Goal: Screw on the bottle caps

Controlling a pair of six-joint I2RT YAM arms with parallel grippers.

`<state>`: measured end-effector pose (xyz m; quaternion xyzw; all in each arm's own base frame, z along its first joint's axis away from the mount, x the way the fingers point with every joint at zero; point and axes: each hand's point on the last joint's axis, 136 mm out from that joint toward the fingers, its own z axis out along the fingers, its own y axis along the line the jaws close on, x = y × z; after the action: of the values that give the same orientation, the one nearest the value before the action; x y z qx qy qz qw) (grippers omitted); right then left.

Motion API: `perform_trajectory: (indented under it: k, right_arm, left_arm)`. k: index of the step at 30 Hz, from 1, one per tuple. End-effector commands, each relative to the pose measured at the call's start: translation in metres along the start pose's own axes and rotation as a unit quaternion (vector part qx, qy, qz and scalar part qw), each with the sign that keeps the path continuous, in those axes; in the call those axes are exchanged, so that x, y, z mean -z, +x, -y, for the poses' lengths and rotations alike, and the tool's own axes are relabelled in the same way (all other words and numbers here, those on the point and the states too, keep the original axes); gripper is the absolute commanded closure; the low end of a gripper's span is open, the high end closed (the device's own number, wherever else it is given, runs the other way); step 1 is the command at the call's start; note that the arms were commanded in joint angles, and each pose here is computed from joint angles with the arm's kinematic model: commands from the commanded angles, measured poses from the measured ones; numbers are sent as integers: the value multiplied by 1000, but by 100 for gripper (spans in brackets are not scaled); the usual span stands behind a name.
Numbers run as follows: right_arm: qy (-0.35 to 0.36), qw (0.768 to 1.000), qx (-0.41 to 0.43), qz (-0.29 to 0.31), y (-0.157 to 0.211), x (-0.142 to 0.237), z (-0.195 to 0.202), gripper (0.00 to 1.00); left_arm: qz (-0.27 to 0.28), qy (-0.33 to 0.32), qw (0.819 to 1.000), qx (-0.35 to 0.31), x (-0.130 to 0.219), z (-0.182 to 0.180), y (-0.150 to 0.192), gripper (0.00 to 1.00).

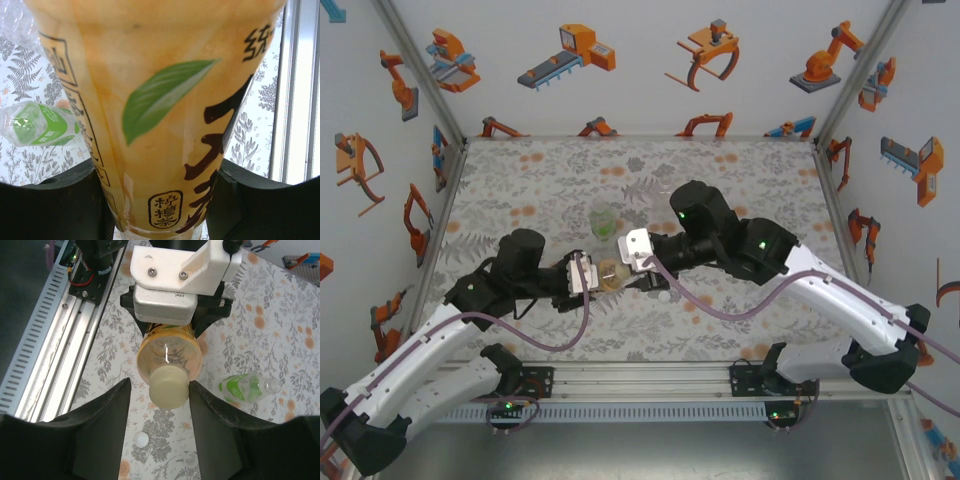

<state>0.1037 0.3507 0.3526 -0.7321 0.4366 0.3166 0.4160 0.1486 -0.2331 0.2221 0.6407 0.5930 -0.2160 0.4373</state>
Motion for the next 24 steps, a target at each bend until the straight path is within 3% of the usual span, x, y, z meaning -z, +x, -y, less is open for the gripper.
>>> perform_trajectory:
  k: [1, 5, 19, 22, 24]
  right_arm:
    - [-16, 999, 26, 14, -9, 0, -4, 54]
    - [-11, 1000, 25, 10, -7, -1, -2, 59]
    - [2, 1000, 23, -9, 2, -4, 3, 61]
    - [3, 1000, 23, -9, 2, -4, 3, 65]
    - [4, 1000, 21, -8, 1, -3, 4, 74]
  left_arm:
    - [18, 4, 1000, -7, 4, -1, -13, 100]
    - [18, 3, 1000, -7, 5, -1, -13, 100]
    - [21, 2, 1000, -10, 6, -1, -14, 100]
    - [22, 1, 1000, -11, 6, -1, -15, 100]
    - [22, 0, 1000, -11, 7, -1, -15, 100]
